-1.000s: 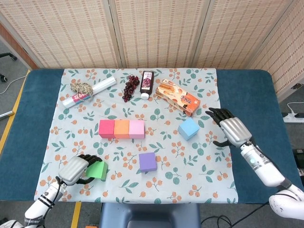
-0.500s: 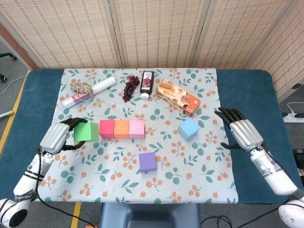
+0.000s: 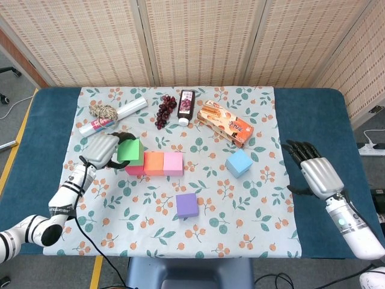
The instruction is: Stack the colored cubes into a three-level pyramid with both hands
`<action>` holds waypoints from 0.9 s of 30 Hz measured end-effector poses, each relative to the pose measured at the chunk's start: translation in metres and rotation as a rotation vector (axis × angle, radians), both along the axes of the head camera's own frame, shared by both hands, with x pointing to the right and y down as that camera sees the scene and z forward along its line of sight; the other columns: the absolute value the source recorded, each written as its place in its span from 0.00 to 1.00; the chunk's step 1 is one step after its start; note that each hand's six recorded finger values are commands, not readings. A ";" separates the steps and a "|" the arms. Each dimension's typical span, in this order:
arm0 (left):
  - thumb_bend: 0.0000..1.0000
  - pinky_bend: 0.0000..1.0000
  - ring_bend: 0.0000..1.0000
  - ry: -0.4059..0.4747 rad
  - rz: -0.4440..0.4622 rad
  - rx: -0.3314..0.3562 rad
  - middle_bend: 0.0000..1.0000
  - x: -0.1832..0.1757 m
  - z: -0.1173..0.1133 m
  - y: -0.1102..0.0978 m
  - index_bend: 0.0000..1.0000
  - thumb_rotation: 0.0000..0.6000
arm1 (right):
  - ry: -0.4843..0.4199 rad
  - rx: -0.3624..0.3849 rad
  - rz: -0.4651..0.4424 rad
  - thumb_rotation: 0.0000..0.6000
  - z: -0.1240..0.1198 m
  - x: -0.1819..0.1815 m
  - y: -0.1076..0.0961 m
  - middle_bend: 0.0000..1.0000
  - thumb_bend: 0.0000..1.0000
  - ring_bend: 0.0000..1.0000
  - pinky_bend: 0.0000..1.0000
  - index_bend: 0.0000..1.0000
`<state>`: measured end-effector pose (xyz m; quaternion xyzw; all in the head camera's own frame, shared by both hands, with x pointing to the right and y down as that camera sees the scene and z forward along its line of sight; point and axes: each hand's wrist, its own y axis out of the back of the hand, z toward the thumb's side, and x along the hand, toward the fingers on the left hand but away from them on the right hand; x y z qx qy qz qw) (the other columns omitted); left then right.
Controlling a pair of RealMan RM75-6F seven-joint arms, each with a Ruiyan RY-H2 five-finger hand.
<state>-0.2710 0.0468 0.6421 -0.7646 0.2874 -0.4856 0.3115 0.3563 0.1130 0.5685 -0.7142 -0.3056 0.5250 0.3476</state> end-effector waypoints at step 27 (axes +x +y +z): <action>0.31 0.39 0.38 -0.044 0.049 -0.038 0.41 0.028 0.030 0.006 0.32 1.00 | 0.012 -0.016 0.026 1.00 0.005 0.008 0.003 0.00 0.06 0.00 0.00 0.00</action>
